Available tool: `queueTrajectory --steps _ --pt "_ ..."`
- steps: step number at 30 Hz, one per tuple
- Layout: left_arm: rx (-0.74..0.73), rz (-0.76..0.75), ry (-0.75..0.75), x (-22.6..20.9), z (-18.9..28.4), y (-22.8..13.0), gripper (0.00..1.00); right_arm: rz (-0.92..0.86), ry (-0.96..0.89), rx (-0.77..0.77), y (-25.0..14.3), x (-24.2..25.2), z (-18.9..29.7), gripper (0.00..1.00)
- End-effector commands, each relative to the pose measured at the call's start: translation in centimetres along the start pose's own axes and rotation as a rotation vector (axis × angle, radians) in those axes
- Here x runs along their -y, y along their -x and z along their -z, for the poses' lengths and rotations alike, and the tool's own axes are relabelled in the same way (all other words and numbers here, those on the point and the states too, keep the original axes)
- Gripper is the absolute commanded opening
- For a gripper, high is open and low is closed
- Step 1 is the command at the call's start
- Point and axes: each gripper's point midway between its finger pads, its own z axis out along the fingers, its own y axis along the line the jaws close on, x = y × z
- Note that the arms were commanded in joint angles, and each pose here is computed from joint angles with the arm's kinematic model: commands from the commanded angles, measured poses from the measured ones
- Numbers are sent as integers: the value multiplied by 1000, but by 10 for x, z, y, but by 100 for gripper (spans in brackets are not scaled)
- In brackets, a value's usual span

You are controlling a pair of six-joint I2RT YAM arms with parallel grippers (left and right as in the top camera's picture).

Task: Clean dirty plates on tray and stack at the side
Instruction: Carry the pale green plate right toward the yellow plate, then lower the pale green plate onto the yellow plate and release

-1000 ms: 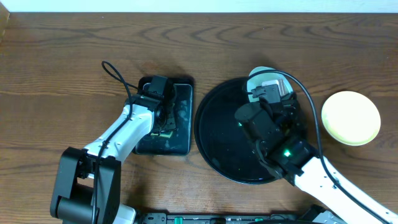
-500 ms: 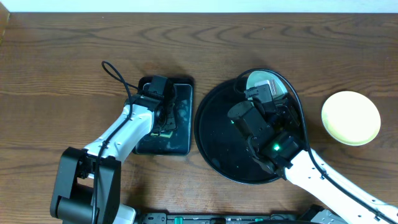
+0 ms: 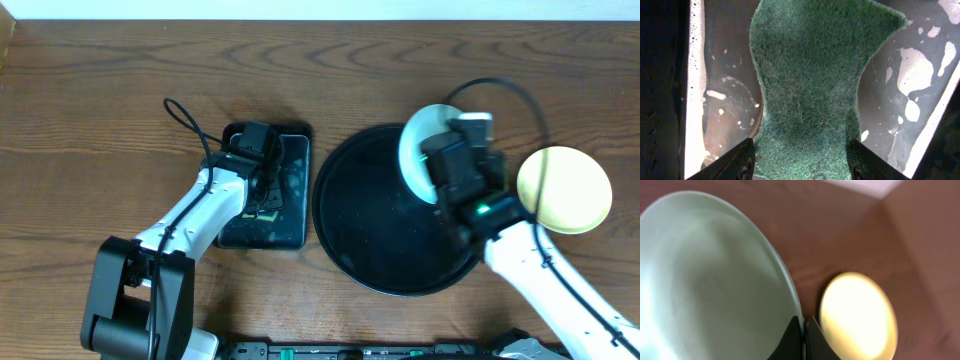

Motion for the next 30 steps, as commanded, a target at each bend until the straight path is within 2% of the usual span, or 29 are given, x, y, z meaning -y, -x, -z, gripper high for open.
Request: queueTrajectory --steps 1,6,14,26,30 --pt "-2 8 4 -3 0 -2 60 -265 63 -126 -18 11 -19 1" --pt "-1 8 3 -3 0 -2 61 -465 54 -269 -43 48 -44 1" --pt "-1 8 3 -3 0 -2 61 -698 32 -383 -72 103 -71 1" --pt "-2 8 4 -3 0 -2 61 -981 -141 -537 -135 167 -99 1" --pt "-1 8 3 -3 0 -2 61 -1021 -178 -585 -154 176 -104 1"
